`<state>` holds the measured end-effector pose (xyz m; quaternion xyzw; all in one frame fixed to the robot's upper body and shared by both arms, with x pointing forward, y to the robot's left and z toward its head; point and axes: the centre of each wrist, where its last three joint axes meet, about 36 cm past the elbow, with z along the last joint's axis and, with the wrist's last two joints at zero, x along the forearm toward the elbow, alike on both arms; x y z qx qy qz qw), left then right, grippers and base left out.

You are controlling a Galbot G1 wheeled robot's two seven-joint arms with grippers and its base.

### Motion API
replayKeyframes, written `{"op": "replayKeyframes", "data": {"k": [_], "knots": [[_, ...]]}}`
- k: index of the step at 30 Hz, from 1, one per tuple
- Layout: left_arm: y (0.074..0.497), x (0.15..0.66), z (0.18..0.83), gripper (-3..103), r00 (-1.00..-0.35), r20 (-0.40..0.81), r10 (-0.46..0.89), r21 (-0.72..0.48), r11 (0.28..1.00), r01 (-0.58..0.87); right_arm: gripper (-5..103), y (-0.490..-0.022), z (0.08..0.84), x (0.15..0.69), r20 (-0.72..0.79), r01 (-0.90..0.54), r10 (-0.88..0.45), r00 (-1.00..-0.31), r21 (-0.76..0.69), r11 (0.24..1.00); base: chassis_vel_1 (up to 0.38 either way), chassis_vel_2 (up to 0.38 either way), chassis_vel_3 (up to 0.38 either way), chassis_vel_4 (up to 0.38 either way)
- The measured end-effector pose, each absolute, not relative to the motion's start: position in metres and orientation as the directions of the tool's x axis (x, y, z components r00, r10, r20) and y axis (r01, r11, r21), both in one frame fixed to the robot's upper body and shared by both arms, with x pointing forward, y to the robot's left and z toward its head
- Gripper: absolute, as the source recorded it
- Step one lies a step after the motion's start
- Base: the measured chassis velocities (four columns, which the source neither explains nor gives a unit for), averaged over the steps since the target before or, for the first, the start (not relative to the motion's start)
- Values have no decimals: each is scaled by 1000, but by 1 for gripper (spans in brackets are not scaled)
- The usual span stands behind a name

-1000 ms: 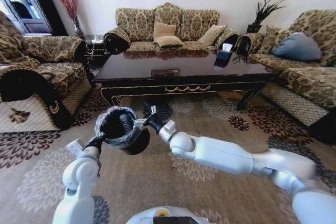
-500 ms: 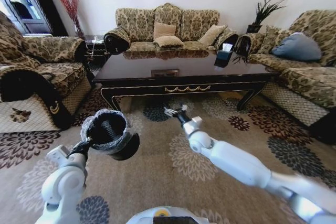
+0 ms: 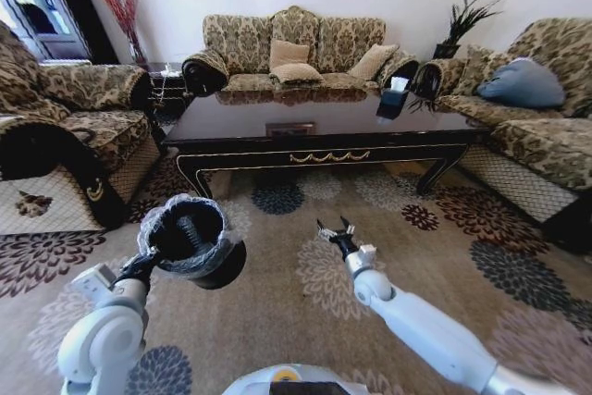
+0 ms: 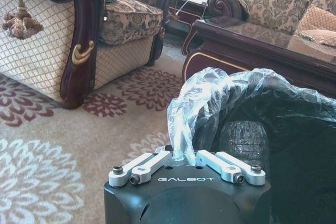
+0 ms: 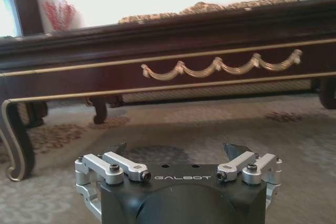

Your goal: Move to the front of the table and pick up the trash from the floor, then place it into the trash bin.

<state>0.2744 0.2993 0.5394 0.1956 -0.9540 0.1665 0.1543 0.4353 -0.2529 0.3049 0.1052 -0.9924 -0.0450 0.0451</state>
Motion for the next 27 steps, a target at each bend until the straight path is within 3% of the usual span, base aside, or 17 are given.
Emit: {"op": "replayKeyframes", "data": {"k": [18,27], "knots": [[298,266,541,3,-870,363,-335,-252,863,-437,100,-275,260,448,105,-130,-139,-985,90,987,-230,-222,229,221],[297,269,541,3,-873,358,-333,-257,863,-435,100,-278,253,447,102,-121,-128,-987,74,990,-219,-23,221,28]]}}
